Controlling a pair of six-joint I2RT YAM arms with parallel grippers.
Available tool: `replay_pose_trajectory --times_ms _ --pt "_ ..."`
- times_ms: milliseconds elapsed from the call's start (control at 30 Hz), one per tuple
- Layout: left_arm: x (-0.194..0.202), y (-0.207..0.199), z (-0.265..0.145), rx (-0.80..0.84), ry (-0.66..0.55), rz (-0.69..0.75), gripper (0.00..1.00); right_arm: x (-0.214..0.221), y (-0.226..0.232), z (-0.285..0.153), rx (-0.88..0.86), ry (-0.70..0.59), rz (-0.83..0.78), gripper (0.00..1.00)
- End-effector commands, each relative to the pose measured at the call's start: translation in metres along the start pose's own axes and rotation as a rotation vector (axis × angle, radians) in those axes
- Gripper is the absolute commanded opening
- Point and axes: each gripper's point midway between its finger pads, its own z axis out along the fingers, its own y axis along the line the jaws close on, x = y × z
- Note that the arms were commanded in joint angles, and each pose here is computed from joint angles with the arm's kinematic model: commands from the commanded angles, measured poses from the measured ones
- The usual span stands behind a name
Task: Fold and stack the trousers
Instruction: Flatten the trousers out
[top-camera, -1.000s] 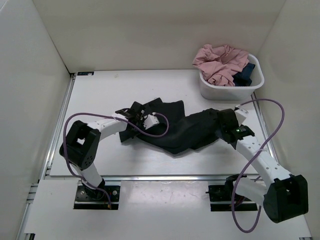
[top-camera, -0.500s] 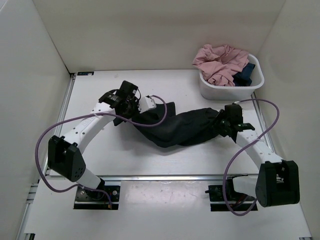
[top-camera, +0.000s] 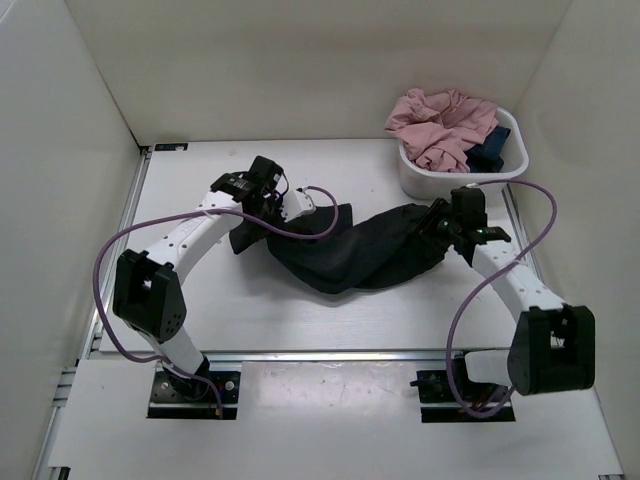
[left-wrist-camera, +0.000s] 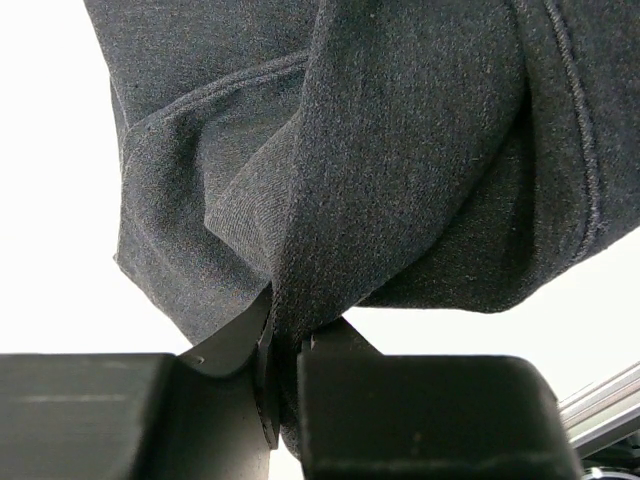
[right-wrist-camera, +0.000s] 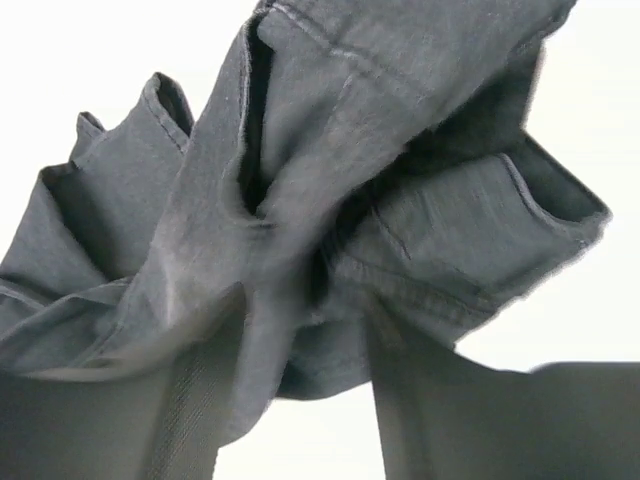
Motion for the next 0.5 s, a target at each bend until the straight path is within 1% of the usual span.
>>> replay_pose_trajectory --times_ms 0,67,100,133,167,267,300,433,467 --pt "-0.01 -0.006 -0.011 0.018 -0.063 -0.033 0.14 -0.028 0.013 -0.037 0.001 -0.119 0.008 0.58" --pt "-0.005 -0.01 -0.007 0.031 -0.048 -0.034 0.14 -0.029 0.013 -0.034 -0.027 -0.139 0.019 0.67" --pt "-0.005 -0.011 -0.007 0.031 -0.048 -0.043 0.14 -0.025 0.017 -0.029 -0.05 -0.11 0.018 0.69" --pt "-0.005 -0.011 -0.007 0.031 -0.048 -0.043 0.14 -0.027 0.021 -0.026 -0.051 -0.09 0.019 0.69" --pt "-0.005 -0.011 -0.007 0.031 -0.048 -0.043 0.14 -0.022 0.013 -0.01 -0.005 -0.042 0.029 0.7" --pt "-0.004 -0.011 -0.004 0.037 -0.041 -0.044 0.14 -0.014 0.007 0.011 0.038 0.037 0.042 0.71" --pt "-0.006 -0.009 -0.006 0.031 -0.048 -0.043 0.14 -0.015 0.003 0.017 0.054 0.045 0.064 0.71" --pt "-0.003 -0.01 -0.007 0.025 -0.041 -0.043 0.14 -0.018 0.001 0.023 0.077 0.051 0.066 0.71" --pt "-0.003 -0.01 -0.006 0.025 -0.041 -0.043 0.14 -0.016 -0.003 0.023 0.104 0.066 0.07 0.71"
